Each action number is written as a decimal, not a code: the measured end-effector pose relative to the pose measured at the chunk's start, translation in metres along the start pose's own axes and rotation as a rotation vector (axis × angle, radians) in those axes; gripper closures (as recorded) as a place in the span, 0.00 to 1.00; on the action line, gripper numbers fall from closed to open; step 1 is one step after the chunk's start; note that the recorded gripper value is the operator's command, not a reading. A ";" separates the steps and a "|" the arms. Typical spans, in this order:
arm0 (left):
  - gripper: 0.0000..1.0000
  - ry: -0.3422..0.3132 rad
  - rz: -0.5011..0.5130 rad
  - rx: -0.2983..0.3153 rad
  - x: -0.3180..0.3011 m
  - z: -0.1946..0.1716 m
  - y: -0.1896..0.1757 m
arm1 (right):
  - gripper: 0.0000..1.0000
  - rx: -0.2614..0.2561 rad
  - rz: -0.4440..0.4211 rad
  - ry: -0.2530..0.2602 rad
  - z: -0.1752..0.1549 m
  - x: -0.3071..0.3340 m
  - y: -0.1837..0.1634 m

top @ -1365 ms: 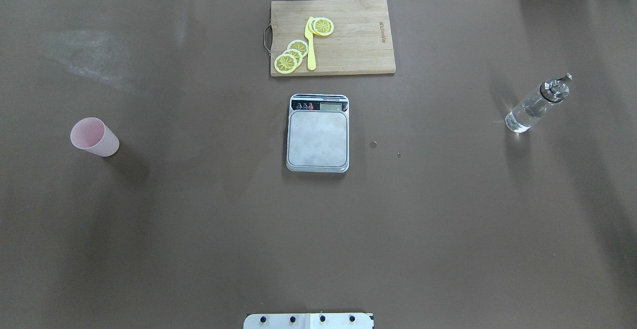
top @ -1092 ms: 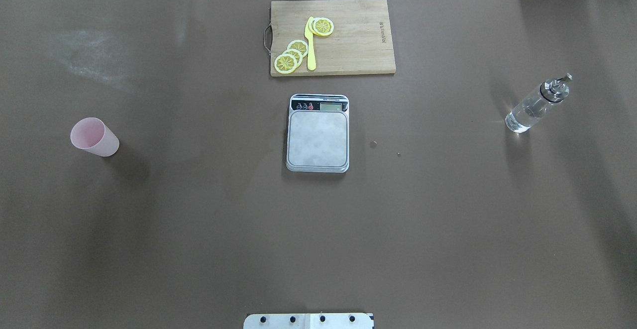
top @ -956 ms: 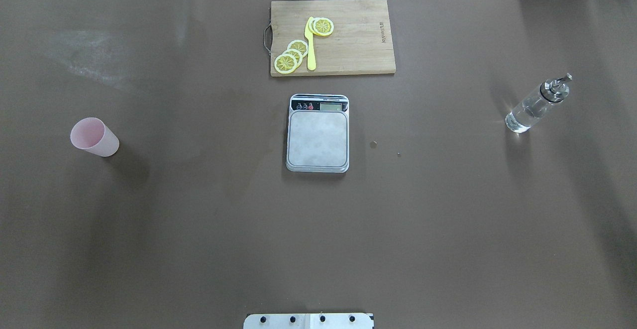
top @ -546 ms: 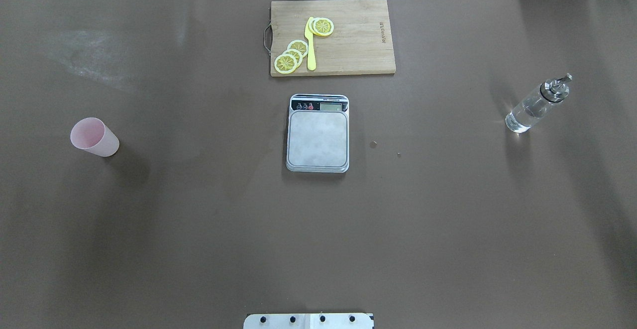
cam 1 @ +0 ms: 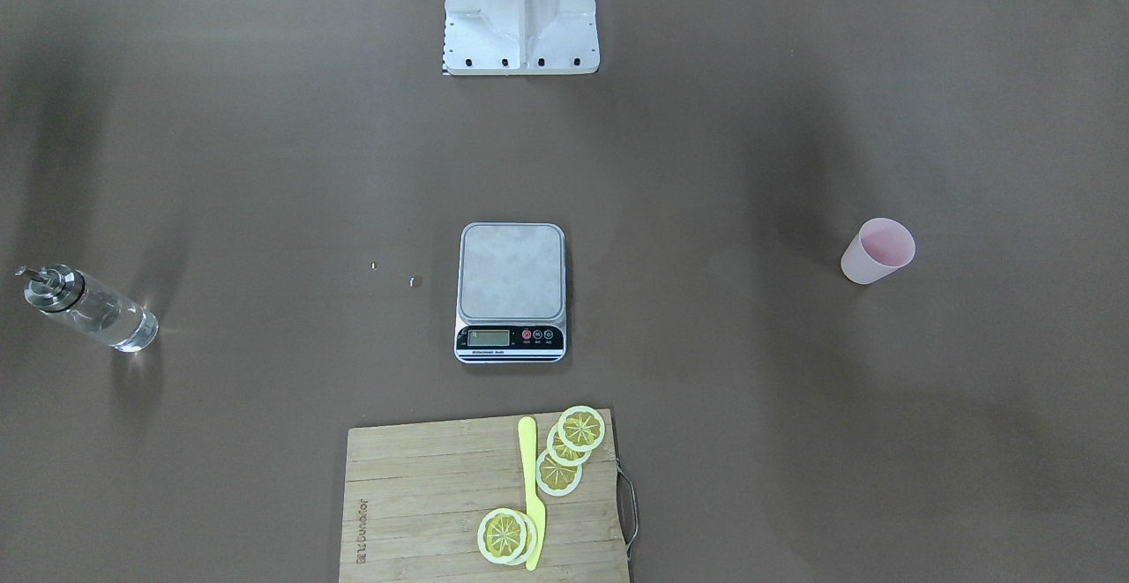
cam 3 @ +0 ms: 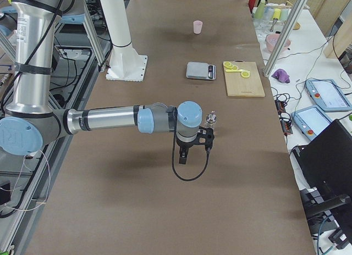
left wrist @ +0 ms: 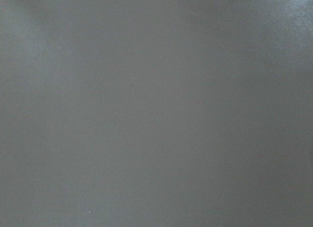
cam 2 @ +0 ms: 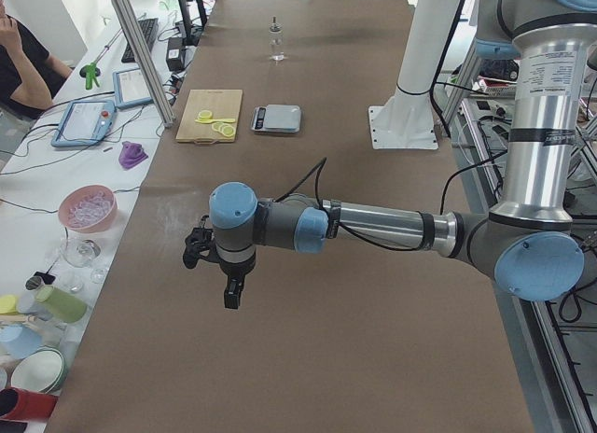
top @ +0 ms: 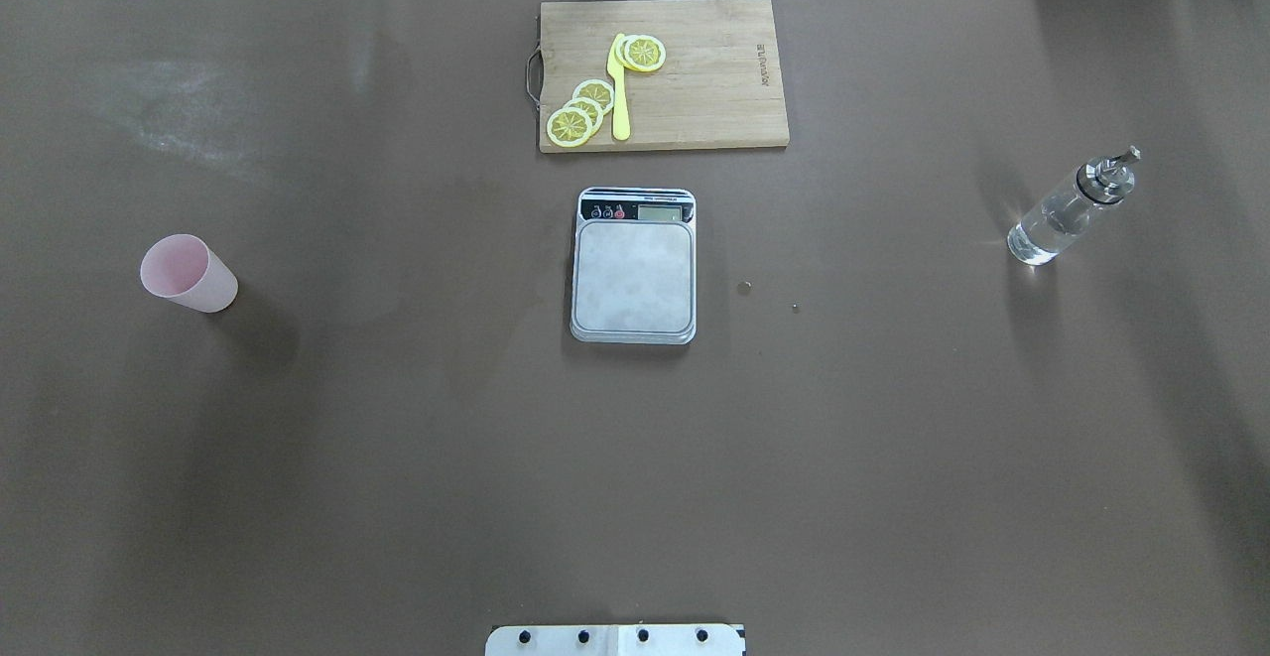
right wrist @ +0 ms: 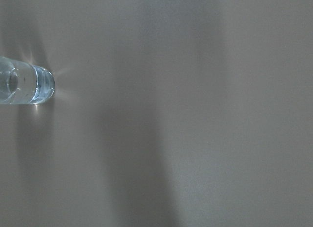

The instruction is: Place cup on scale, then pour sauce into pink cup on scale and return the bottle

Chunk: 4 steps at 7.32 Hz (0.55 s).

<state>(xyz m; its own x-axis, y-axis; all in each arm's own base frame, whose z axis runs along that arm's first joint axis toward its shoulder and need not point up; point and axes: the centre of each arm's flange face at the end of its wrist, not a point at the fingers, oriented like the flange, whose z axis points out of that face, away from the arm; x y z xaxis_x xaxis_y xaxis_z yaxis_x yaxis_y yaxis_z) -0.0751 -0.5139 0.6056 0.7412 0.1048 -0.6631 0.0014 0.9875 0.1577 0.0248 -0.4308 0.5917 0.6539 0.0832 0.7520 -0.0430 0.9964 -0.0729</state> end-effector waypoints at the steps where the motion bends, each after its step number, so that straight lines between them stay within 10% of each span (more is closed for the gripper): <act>1: 0.01 0.001 0.032 -0.003 -0.002 0.003 -0.001 | 0.00 0.002 -0.002 -0.002 -0.001 -0.001 0.000; 4: 0.01 0.008 0.079 0.009 -0.005 0.007 0.007 | 0.00 0.010 -0.012 -0.010 -0.006 -0.007 0.000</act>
<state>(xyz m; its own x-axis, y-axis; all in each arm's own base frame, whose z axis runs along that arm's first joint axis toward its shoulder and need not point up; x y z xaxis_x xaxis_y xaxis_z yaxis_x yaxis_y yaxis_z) -0.0743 -0.5084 0.6152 0.7338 0.1835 -0.6541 -0.0509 0.9750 0.2164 0.0244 -0.4317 0.5824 0.6468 0.0716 0.7593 -0.0432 0.9974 -0.0572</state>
